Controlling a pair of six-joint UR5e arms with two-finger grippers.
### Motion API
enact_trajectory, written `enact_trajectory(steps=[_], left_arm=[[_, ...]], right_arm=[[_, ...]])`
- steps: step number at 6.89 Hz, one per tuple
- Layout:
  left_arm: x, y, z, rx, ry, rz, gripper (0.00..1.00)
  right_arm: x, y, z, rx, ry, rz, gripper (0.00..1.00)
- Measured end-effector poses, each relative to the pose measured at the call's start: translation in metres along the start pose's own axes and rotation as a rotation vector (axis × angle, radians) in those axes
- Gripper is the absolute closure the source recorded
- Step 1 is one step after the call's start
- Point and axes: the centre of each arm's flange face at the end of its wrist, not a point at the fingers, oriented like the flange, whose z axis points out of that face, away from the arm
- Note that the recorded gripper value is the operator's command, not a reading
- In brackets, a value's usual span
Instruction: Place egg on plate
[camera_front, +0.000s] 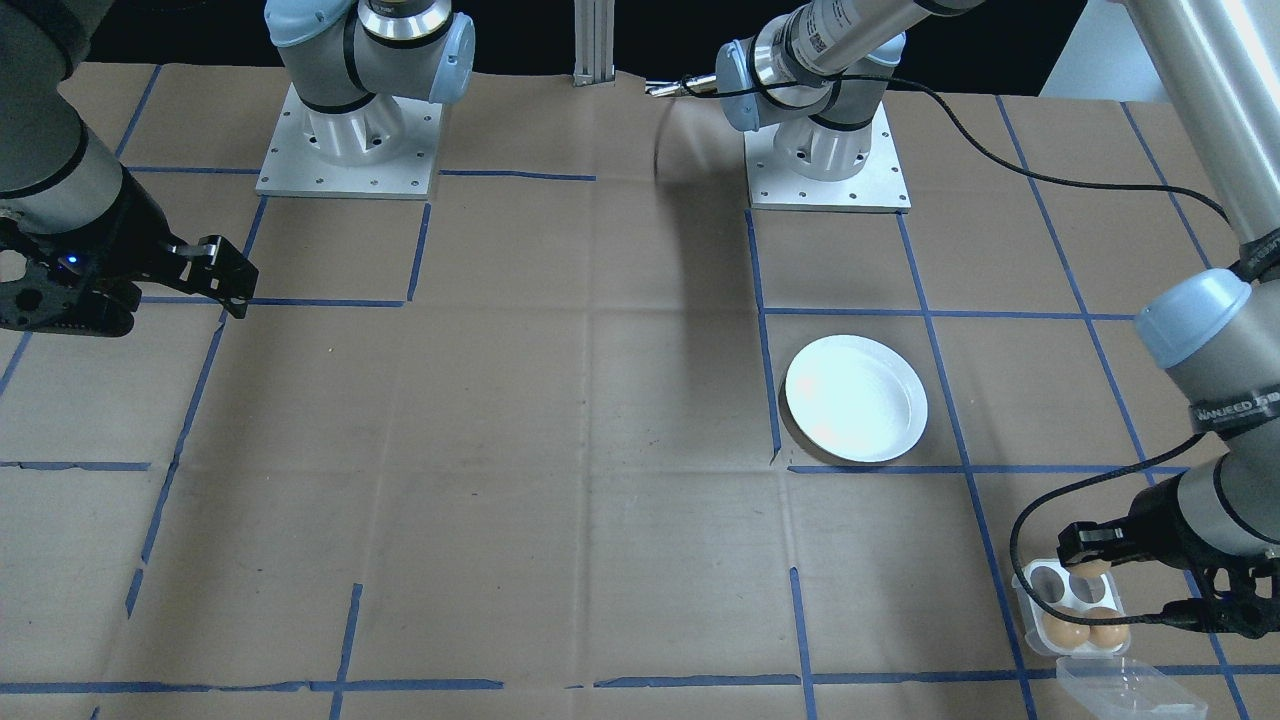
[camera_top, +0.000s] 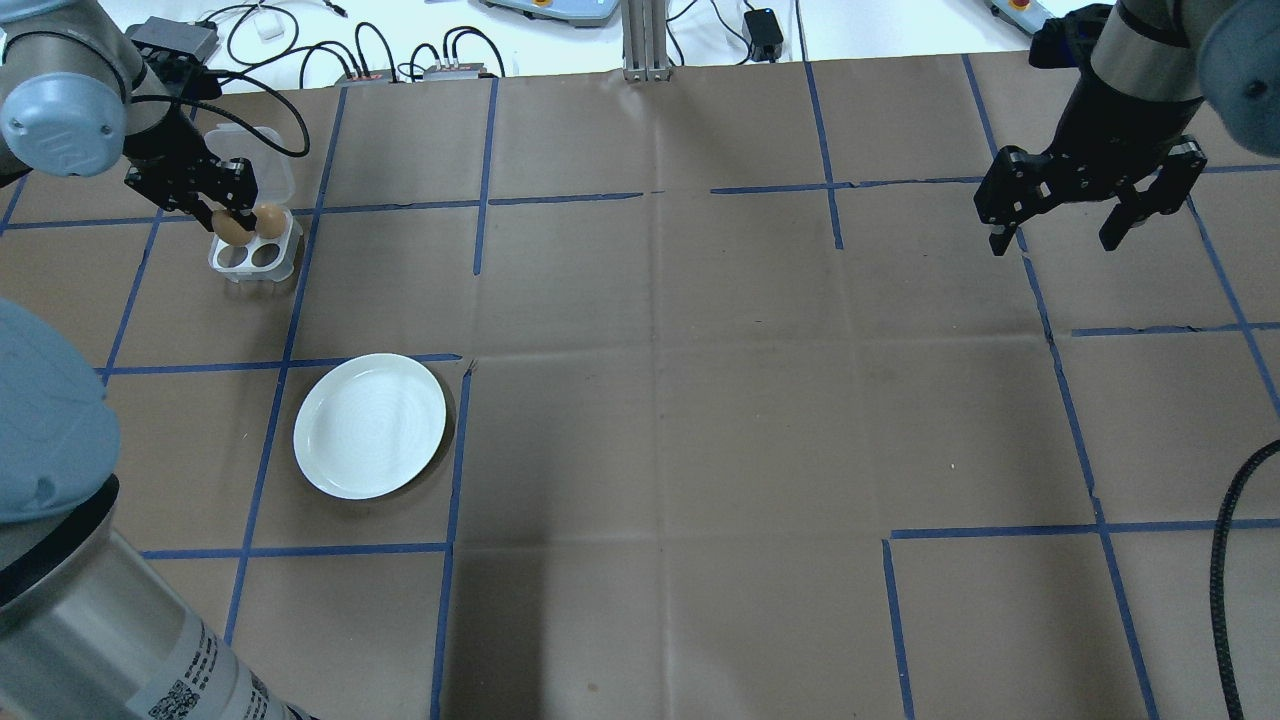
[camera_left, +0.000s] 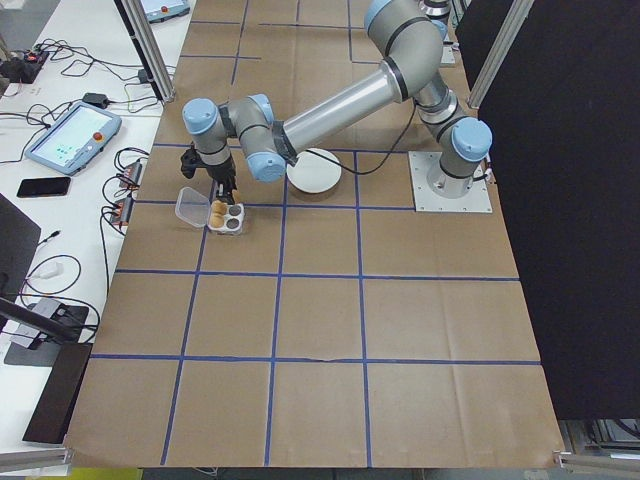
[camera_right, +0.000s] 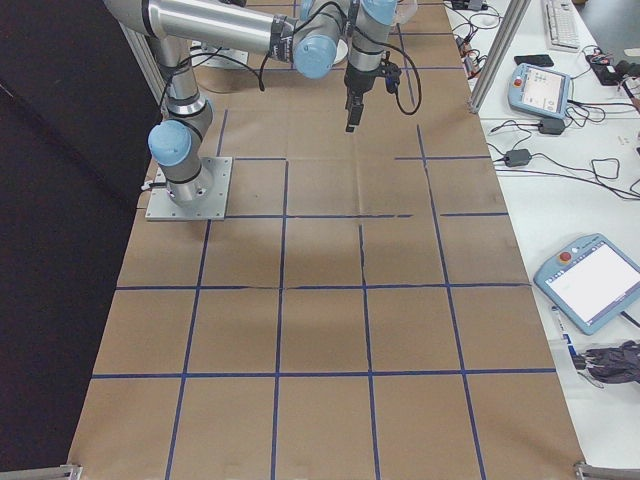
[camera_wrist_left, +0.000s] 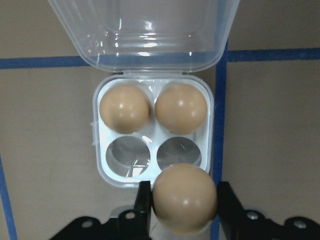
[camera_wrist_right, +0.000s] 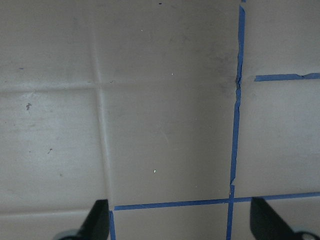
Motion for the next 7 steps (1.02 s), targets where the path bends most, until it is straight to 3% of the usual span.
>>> enact_trajectory(steps=[4, 5, 7], left_arm=[[0.145, 0.07, -0.034, -0.038, 0.002, -0.098, 1.0], [0.184, 0.098, -0.026, -0.064, 0.001, -0.105, 1.0], [0.214, 0.149, 0.009, -0.119, -0.002, -0.102, 1.0]], right_arm=[[0.0, 0.0, 0.0, 0.0, 0.001, 0.0, 0.0], [0.0, 0.0, 0.0, 0.0, 0.001, 0.0, 0.0], [0.0, 0.0, 0.0, 0.001, 0.001, 0.0, 0.0]])
